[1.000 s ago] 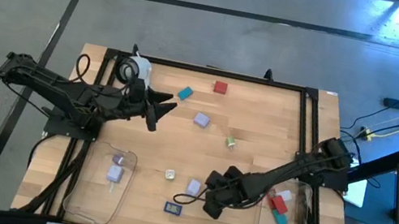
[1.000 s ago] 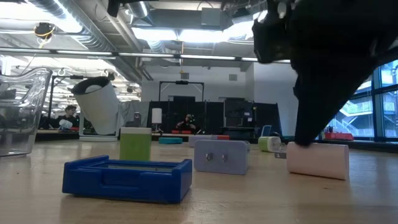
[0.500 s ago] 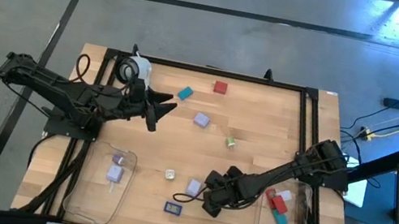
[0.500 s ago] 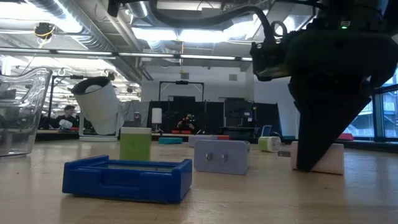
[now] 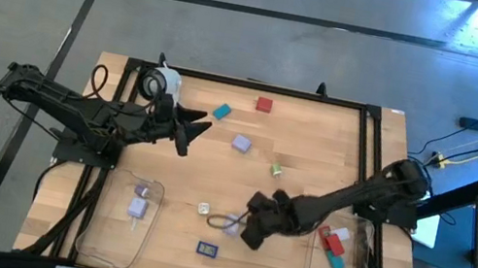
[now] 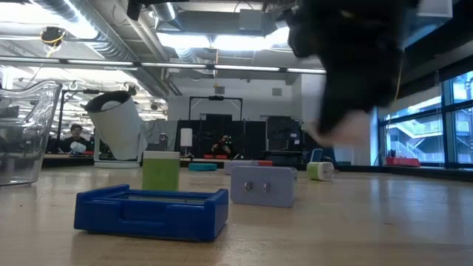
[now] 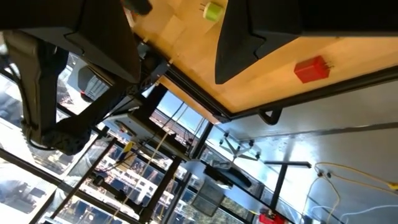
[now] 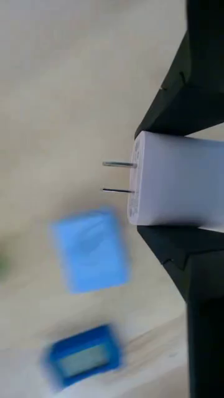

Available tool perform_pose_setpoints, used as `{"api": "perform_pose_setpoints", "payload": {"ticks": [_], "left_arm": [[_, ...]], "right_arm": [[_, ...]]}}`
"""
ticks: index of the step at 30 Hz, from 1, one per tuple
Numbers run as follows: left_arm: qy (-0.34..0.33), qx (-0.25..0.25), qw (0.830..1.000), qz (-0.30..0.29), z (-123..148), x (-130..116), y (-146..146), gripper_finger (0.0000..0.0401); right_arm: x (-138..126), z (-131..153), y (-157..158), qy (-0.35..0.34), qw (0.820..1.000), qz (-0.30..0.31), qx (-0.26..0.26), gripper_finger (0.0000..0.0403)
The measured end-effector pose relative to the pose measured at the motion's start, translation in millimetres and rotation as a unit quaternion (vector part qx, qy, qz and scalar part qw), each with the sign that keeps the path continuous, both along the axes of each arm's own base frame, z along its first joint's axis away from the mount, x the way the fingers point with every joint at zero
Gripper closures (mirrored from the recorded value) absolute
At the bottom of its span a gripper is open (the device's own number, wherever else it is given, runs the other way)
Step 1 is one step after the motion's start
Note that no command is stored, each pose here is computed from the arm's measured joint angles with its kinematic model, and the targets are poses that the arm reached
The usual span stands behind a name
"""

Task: Pick & Place Office items
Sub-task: Put the white adapter into the left transparent bin

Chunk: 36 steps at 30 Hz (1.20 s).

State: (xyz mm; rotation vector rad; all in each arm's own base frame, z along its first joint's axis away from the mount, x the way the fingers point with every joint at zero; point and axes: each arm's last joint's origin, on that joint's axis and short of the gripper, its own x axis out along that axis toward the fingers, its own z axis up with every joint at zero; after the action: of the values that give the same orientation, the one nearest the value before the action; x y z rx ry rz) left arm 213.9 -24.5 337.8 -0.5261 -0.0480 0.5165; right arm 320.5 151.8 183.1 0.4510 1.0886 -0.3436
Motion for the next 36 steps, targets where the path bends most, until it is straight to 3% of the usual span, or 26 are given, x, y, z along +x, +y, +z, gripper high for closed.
{"api": "perform_pose_setpoints", "payload": {"ticks": [6, 14, 23, 25, 28, 36], "left_arm": [[0.003, 0.001, 1.000, 0.006, -0.5, -0.2, 0.3, 0.0197], [0.002, 0.005, 0.999, 0.035, -0.3, -1.0, 1.8, 0.0198], [0.003, 0.007, 0.999, 0.038, -0.3, -1.1, 1.9, 0.0198], [0.019, 0.032, 0.999, 0.028, -0.4, -0.9, 1.6, 0.0198], [0.065, 0.111, 0.992, 0.007, -0.4, -0.5, 1.0, 0.0196], [0.132, 0.279, 0.951, -0.013, 5.3, -0.3, -2.4, 0.0193]], "right_arm": [[-4.8, 58.6, -27.1, -0.122, 0.991, -0.026, -0.045, 0.0205], [-16.0, 131.7, -56.8, -0.301, 0.948, -0.058, -0.085, 0.0204], [-11.9, 167.7, -73.6, -0.411, 0.902, -0.025, -0.132, 0.0203], [-9.8, 170.6, -76.8, -0.424, 0.896, -0.014, -0.128, 0.0203], [-7.1, 172.5, -84.6, -0.433, 0.893, -0.014, -0.121, 0.0202], [-0.2, 176.4, -110.5, -0.457, 0.887, -0.019, -0.063, 0.0202]]}}
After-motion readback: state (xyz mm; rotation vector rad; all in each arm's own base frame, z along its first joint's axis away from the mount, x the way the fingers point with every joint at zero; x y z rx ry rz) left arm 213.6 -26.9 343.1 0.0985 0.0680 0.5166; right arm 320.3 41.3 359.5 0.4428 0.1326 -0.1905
